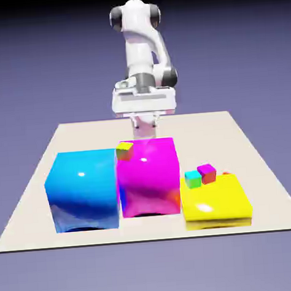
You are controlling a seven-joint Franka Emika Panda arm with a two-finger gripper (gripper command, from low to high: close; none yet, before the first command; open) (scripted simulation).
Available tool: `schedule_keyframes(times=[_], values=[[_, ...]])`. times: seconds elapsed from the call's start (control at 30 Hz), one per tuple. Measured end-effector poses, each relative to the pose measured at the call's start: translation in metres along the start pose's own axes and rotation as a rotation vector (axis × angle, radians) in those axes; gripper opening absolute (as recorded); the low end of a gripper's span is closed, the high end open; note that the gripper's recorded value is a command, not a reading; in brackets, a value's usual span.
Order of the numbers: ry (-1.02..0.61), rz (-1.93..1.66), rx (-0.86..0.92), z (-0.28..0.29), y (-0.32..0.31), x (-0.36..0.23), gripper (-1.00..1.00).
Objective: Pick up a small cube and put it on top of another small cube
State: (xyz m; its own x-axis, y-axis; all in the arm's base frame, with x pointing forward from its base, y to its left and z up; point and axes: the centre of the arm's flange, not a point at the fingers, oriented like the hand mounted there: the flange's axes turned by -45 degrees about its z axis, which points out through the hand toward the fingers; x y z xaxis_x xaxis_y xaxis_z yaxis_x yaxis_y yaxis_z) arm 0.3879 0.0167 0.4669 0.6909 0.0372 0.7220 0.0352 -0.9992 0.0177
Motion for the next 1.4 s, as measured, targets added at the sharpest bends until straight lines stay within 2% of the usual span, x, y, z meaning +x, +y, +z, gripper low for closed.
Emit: schedule_keyframes(times=[0.33,0.67,1.03,1.4], values=[[0.063,0.113,0.029,-0.055,-0.108,0.023,0.00],[0.082,0.200,0.028,-0.092,-0.224,-0.005,0.00],[0.061,0.280,-0.039,-0.085,-0.337,-0.090,0.00],[0.022,0.364,-0.205,-0.020,-0.401,-0.219,0.00]])
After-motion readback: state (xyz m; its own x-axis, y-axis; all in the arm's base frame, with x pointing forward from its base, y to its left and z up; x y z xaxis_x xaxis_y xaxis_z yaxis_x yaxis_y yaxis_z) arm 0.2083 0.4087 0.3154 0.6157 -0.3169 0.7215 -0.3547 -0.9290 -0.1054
